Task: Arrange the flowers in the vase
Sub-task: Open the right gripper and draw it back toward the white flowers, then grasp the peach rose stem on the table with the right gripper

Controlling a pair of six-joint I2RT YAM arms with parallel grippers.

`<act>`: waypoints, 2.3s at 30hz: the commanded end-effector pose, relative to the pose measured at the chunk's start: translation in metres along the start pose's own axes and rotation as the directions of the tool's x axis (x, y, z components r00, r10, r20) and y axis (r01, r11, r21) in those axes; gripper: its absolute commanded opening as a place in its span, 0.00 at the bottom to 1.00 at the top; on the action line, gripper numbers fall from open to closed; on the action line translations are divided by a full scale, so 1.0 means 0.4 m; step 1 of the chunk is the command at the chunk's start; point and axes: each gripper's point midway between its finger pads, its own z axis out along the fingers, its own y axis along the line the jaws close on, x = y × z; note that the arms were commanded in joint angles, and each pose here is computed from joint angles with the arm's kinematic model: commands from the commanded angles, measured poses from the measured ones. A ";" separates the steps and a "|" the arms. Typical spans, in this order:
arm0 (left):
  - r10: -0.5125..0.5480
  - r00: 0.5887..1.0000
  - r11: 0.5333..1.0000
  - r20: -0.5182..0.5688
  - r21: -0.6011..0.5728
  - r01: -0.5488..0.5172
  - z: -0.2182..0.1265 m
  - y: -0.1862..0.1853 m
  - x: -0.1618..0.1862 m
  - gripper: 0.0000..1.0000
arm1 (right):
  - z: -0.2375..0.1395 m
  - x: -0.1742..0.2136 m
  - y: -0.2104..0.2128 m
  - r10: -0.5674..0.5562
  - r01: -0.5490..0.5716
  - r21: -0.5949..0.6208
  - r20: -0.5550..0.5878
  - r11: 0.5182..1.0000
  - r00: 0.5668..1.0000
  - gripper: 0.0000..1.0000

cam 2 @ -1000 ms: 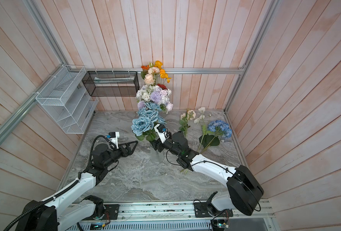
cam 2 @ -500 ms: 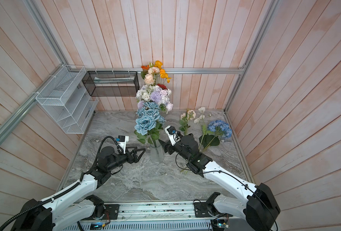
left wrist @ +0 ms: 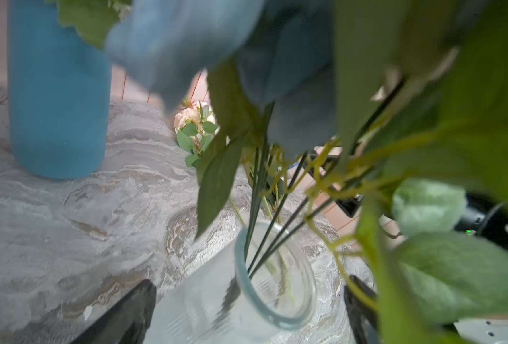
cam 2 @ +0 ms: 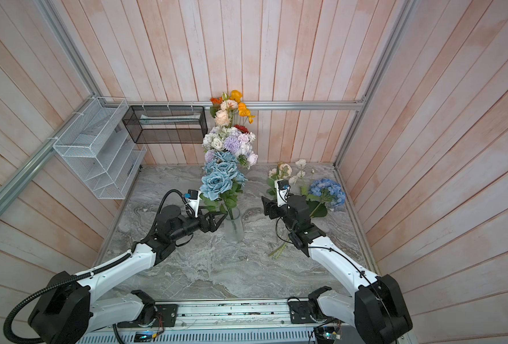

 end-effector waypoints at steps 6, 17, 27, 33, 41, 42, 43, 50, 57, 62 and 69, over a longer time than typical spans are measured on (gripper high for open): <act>0.051 0.998 0.999 0.047 0.015 -0.051 0.046 -0.015 -0.083 1.00 | 0.122 0.060 -0.144 0.205 -0.168 0.200 -0.176 0.965 0.963 0.73; 0.016 0.997 0.999 0.069 -0.040 -0.013 0.036 0.014 -0.078 1.00 | 0.239 0.219 -0.206 0.307 -0.202 0.283 -0.398 0.938 0.864 0.65; 0.018 0.996 0.999 0.084 -0.040 -0.015 0.029 0.016 -0.076 1.00 | 0.296 0.361 -0.237 0.361 -0.180 0.364 -0.526 0.914 0.770 0.56; 0.023 0.996 0.999 0.092 -0.044 -0.019 0.025 0.017 -0.077 1.00 | 0.308 0.384 -0.243 0.370 -0.181 0.375 -0.529 0.909 0.764 0.44; 0.022 0.994 0.999 0.102 -0.048 -0.017 0.016 0.017 -0.076 1.00 | 0.320 0.411 -0.238 0.388 -0.201 0.374 -0.537 0.905 0.749 0.25; 0.021 0.994 0.999 0.103 -0.049 -0.016 0.014 0.017 -0.075 1.00 | 0.320 0.415 -0.238 0.389 -0.201 0.375 -0.538 0.905 0.747 0.24; 0.020 0.994 0.999 0.103 -0.053 -0.015 0.012 0.019 -0.073 1.00 | 0.320 0.419 -0.239 0.389 -0.199 0.376 -0.541 0.905 0.746 0.21; 0.014 0.994 0.998 0.106 -0.056 -0.008 0.011 0.021 -0.072 1.00 | 0.311 0.409 -0.235 0.378 -0.202 0.360 -0.531 0.911 0.758 0.00; 0.013 0.993 0.998 0.117 -0.060 -0.006 0.010 0.022 -0.078 1.00 | 0.296 0.331 -0.230 0.359 -0.218 0.332 -0.458 0.918 0.813 0.00; 0.014 0.992 0.998 0.124 -0.065 -0.006 0.008 0.023 -0.081 1.00 | 0.274 0.229 -0.216 0.329 -0.231 0.278 -0.388 0.933 0.861 0.00; 0.013 0.990 0.998 0.139 -0.067 -0.003 0.008 0.024 -0.089 1.00 | 0.193 0.014 -0.177 0.302 -0.271 0.162 -0.212 0.949 0.929 0.00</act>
